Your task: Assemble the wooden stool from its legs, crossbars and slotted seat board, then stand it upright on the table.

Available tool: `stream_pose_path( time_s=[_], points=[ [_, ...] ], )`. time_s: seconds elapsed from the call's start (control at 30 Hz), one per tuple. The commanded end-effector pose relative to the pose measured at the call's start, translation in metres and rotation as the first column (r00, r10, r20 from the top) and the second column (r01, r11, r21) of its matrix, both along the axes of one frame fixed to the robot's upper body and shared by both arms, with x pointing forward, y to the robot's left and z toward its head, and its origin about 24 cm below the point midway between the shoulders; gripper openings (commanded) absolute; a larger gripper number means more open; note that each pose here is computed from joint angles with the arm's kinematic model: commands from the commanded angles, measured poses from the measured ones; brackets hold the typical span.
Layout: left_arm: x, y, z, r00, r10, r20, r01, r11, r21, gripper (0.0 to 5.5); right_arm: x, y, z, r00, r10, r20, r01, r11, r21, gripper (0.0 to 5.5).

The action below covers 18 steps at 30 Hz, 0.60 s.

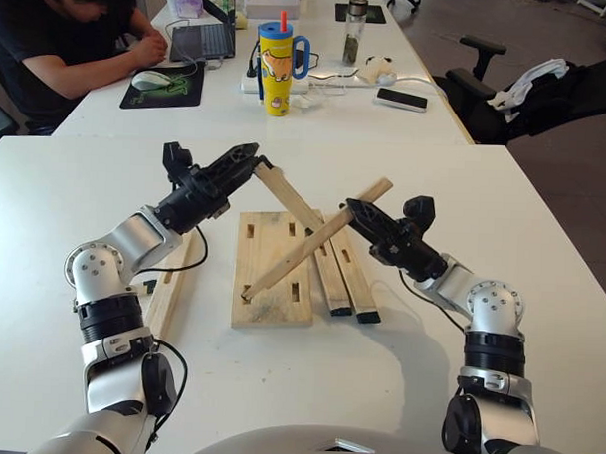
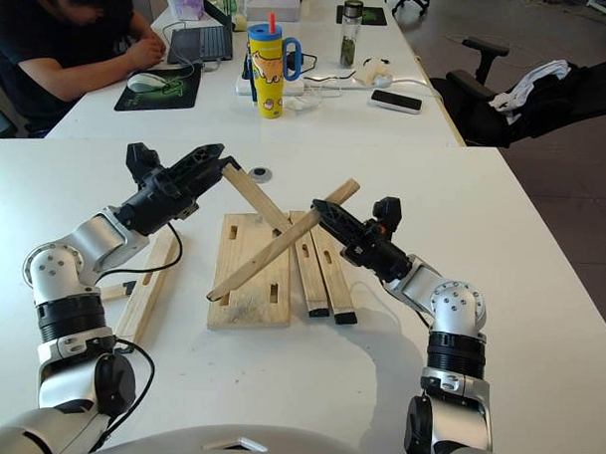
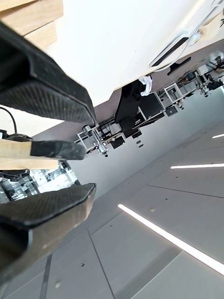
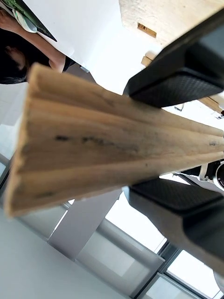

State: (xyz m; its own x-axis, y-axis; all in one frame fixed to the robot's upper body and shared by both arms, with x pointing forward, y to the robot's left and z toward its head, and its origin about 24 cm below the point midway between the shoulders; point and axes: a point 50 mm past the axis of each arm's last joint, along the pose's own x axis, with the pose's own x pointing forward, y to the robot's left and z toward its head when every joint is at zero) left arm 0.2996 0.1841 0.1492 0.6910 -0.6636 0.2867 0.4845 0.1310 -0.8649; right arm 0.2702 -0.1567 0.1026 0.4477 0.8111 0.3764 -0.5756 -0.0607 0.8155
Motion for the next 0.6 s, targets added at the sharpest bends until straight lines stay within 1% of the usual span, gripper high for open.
stream_pose_path(
  time_s=[0.03, 0.07, 0.1, 0.17, 0.27, 0.33, 0.4, 0.47, 0.5, 0.53, 0.6],
  points=[
    [0.014, 0.030, 0.007, 0.985, 0.170, 0.042, -0.173, 0.982, 0.081, 3.09, -0.009, -0.011, 0.001, 0.999, 0.044, 0.011, -0.044, 0.999, -0.020, 2.08],
    [0.013, 0.035, 0.007, 0.982, 0.177, 0.069, -0.185, 0.976, 0.120, 3.27, -0.012, -0.015, 0.002, 0.999, 0.047, 0.019, -0.046, 0.998, -0.038, 2.08],
    [0.010, 0.036, 0.007, 0.980, 0.159, 0.117, -0.180, 0.963, 0.198, 3.40, -0.013, -0.022, 0.004, 0.999, 0.039, 0.035, -0.037, 0.998, -0.055, 2.08],
    [0.000, 0.032, 0.004, 0.979, 0.084, 0.184, -0.139, 0.941, 0.307, 3.49, -0.012, -0.038, 0.014, 0.997, 0.012, 0.082, -0.007, 0.997, -0.072, 2.08],
    [-0.023, 0.021, -0.009, 0.966, -0.108, 0.235, -0.020, 0.873, 0.487, 3.49, -0.009, -0.068, 0.037, 0.985, -0.049, 0.167, 0.066, 0.993, -0.098, 2.08],
    [-0.042, 0.011, -0.015, 0.919, -0.283, 0.274, 0.053, 0.778, 0.625, 3.49, -0.007, -0.093, 0.059, 0.966, -0.116, 0.230, 0.140, 0.986, -0.093, 2.08],
    [-0.057, 0.001, -0.012, 0.840, -0.434, 0.325, 0.081, 0.694, 0.716, 3.49, -0.005, -0.116, 0.073, 0.946, -0.171, 0.275, 0.203, 0.975, -0.091, 2.07],
    [-0.064, -0.014, -0.008, 0.723, -0.583, 0.371, 0.096, 0.616, 0.782, 3.49, -0.009, -0.135, 0.079, 0.929, -0.217, 0.300, 0.259, 0.960, -0.109, 2.07],
    [-0.067, -0.020, -0.010, 0.652, -0.658, 0.377, 0.089, 0.560, 0.824, 3.49, -0.009, -0.141, 0.080, 0.922, -0.237, 0.306, 0.281, 0.953, -0.111, 2.07],
    [-0.070, -0.026, -0.012, 0.576, -0.727, 0.373, 0.070, 0.499, 0.864, 3.49, -0.008, -0.146, 0.081, 0.916, -0.256, 0.308, 0.302, 0.947, -0.112, 2.07],
    [-0.074, -0.032, -0.019, 0.448, -0.821, 0.355, 0.019, 0.405, 0.914, 3.49, -0.005, -0.150, 0.082, 0.909, -0.269, 0.318, 0.315, 0.943, -0.103, 2.07]
  ],
)
